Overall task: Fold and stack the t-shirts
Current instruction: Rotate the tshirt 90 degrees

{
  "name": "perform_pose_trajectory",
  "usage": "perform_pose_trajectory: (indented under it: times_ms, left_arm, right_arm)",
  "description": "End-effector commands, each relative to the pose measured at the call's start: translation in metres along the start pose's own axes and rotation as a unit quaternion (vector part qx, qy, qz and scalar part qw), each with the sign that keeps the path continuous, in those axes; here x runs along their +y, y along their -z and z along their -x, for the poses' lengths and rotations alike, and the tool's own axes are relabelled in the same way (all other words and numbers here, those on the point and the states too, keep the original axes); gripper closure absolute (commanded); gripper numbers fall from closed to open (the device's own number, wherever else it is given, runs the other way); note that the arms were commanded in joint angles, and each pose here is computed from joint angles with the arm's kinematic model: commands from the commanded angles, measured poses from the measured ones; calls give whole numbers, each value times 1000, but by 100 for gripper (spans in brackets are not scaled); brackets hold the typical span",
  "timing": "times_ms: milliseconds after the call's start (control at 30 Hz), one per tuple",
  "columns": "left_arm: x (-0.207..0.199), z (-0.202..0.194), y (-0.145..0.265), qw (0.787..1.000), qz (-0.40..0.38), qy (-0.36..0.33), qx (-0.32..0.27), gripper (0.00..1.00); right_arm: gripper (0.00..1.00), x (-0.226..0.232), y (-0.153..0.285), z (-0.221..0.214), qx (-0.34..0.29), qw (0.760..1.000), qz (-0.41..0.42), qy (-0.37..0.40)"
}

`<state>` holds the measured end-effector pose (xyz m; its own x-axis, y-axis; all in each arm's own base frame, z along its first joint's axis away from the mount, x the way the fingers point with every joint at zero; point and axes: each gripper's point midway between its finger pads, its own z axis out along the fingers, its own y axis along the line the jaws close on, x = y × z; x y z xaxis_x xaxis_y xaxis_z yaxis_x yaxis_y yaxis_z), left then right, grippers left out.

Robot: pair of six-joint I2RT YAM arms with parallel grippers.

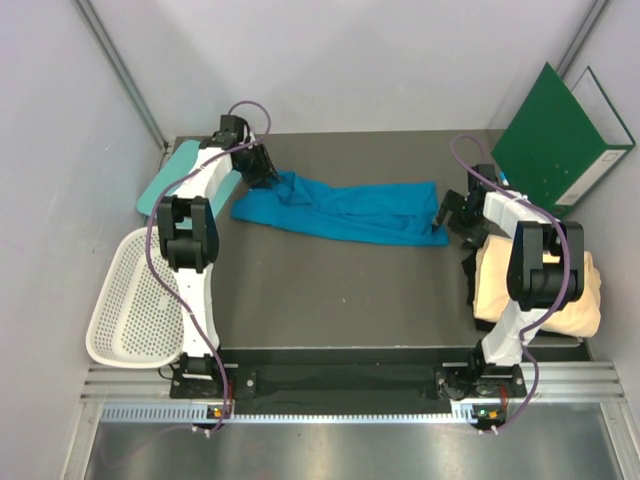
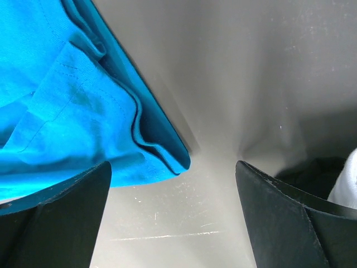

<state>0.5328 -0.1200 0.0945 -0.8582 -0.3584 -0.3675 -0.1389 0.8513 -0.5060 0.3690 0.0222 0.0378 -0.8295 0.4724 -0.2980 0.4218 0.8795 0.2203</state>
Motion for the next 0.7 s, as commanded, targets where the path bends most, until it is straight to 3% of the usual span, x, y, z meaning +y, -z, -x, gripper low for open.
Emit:
perform_pose_trajectory:
  times_ms: [0, 67, 100, 400, 667]
  left_arm:
    - [-17, 16, 32, 999, 0, -14, -31, 35]
    - [-6, 9, 29, 999, 22, -17, -18, 5]
    - [3, 6, 29, 999, 43, -16, -14, 1]
    - [60, -6, 60, 987, 156, -27, -30, 1]
    - [123, -43, 58, 969, 245, 3, 23, 1]
  right_arm:
    - [8, 7, 10, 10, -22, 1000, 17, -1]
    - [7, 8, 10, 12, -25, 1000, 18, -1]
    - [7, 8, 11, 12, -25, 1000, 18, -1]
    - [7, 11, 15, 24, -36, 999, 17, 7]
    - [7, 15, 10, 29, -32, 999, 20, 9]
